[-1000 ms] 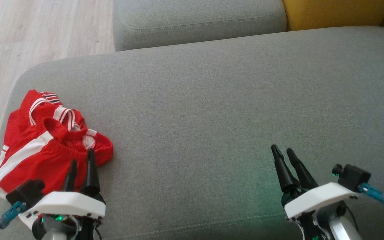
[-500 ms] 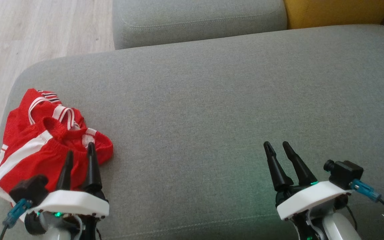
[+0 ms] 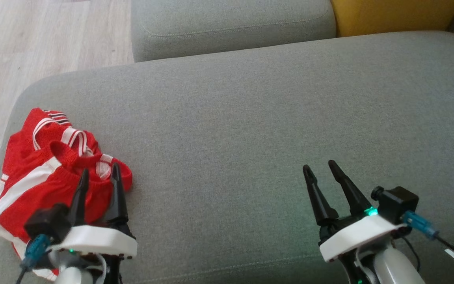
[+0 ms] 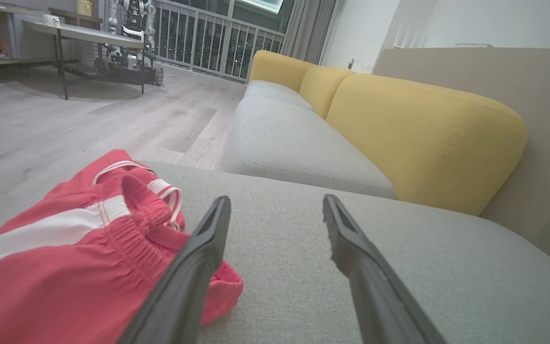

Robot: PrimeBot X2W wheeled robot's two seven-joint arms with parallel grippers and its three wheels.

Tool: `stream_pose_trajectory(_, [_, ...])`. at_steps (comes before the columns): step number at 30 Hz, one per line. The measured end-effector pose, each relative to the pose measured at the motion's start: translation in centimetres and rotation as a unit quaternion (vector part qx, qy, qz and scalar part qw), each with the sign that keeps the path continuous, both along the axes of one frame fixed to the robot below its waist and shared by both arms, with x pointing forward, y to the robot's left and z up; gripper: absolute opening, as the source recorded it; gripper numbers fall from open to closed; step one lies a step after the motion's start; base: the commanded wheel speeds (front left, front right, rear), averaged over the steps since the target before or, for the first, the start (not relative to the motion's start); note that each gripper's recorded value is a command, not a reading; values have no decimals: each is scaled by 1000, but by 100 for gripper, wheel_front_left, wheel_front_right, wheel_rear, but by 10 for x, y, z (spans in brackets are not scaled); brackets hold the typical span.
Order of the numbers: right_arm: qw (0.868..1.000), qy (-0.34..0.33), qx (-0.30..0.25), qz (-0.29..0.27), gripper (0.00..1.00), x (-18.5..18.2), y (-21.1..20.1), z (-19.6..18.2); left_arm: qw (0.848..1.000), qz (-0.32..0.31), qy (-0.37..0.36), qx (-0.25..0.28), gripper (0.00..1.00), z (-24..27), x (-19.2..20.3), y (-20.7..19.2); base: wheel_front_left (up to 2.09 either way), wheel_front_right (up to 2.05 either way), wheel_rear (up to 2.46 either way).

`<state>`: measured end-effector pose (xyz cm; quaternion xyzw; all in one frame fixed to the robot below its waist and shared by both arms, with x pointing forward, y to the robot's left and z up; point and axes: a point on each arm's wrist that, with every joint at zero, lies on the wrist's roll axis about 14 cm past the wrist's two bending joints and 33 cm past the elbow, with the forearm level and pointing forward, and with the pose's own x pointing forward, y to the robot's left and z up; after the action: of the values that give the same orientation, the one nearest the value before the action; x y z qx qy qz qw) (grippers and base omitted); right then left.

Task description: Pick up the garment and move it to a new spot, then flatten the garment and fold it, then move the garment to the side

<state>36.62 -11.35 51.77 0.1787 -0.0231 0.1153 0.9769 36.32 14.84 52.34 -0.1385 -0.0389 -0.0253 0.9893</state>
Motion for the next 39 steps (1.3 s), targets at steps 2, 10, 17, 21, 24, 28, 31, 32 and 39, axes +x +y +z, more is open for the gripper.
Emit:
stream_pose_trajectory(2, [1000, -7, -11, 3, 100, -1, 2, 2, 1000, -3, -5, 12, 100, 2, -1, -2, 0, 0, 0])
stream_pose_trajectory(10, [998, -32, -50, 15, 100, -1, 11, 9, 998, -5, -23, 51, 100, 8, -3, -6, 0, 0, 0])
stream_pose_trajectory(17, [994, -63, -88, 25, 100, -1, 17, 20, 995, -3, -53, 90, 100, 20, -3, -9, 0, 0, 0])
stream_pose_trajectory(21, [991, -76, -103, 27, 100, -1, 19, 24, 991, -7, -65, 115, 100, 24, -4, -12, 0, 0, 0])
stream_pose_trajectory(24, [989, -83, -117, 30, 100, -2, 21, 24, 988, -11, -74, 132, 100, 27, -4, -16, 0, 0, 0])
stream_pose_trajectory(28, [990, -80, -112, 19, 100, -1, 14, 24, 988, -14, -73, 133, 100, 26, -3, -18, 0, 0, 0])
stream_pose_trajectory(31, [990, -78, -113, 16, 100, -1, 11, 23, 988, -14, -71, 133, 100, 25, -3, -18, 0, 0, 0])
stream_pose_trajectory(32, [991, -77, -113, 14, 100, 0, 10, 22, 989, -14, -70, 133, 100, 24, -2, -17, 0, 0, 0])
stream_pose_trajectory(39, [991, -67, -115, 2, 100, 1, 1, 17, 991, -14, -41, 126, 100, 6, -4, -13, 0, 0, 0])
